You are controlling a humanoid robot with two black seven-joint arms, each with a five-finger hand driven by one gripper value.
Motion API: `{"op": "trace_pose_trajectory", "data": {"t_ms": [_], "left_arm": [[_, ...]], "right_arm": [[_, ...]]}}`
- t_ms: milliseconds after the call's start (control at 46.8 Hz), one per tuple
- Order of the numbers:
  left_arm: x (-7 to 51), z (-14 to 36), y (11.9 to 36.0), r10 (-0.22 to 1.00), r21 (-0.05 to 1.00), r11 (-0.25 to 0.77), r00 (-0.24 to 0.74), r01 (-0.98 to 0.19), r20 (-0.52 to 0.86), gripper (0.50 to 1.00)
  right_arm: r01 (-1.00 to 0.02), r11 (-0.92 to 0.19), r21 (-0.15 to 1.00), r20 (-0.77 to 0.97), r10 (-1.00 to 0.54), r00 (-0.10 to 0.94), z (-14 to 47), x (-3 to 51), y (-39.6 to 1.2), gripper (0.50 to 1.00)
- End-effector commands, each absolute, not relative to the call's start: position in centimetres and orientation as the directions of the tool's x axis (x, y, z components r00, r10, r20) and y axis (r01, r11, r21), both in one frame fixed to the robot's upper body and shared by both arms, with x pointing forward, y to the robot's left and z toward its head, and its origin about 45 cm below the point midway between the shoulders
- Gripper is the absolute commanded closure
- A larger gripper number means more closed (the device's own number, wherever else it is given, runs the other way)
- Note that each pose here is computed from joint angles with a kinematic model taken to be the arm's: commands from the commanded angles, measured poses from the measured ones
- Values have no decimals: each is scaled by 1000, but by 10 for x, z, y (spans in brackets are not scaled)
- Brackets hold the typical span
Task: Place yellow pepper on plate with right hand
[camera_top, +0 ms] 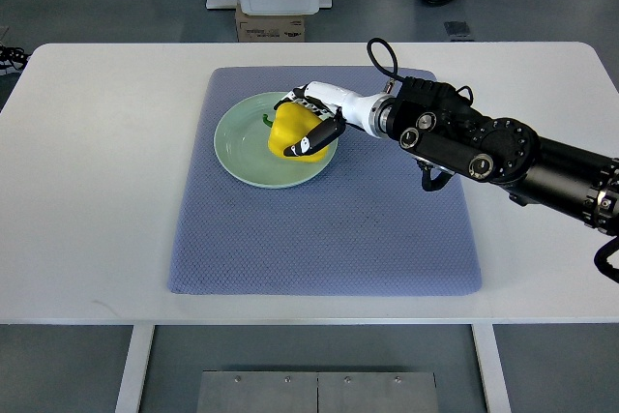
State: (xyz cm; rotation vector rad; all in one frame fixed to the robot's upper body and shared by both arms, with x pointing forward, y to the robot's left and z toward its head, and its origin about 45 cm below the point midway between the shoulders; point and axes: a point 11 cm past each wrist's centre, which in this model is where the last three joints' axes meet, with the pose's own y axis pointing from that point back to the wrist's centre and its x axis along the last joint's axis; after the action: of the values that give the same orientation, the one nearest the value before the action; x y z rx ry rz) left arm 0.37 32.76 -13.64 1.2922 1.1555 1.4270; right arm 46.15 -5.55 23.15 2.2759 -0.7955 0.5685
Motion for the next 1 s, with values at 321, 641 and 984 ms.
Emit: {"op": "trace_pose_trajectory", "data": {"t_ms": [321, 641, 984], "left_arm": [[4, -136, 328, 978, 981, -194, -86, -15, 192, 500], [4, -136, 328, 978, 981, -194, -86, -15, 192, 500], [4, -136, 328, 978, 981, -194, -86, -15, 192, 500]], "right_arm": [[-668, -610, 427, 575, -387, 721, 233, 462, -55, 507], [-681, -622, 387, 506, -474, 721, 244, 465, -51, 505], [-731, -608, 311, 346, -644, 683, 248, 473, -68, 505]]}}
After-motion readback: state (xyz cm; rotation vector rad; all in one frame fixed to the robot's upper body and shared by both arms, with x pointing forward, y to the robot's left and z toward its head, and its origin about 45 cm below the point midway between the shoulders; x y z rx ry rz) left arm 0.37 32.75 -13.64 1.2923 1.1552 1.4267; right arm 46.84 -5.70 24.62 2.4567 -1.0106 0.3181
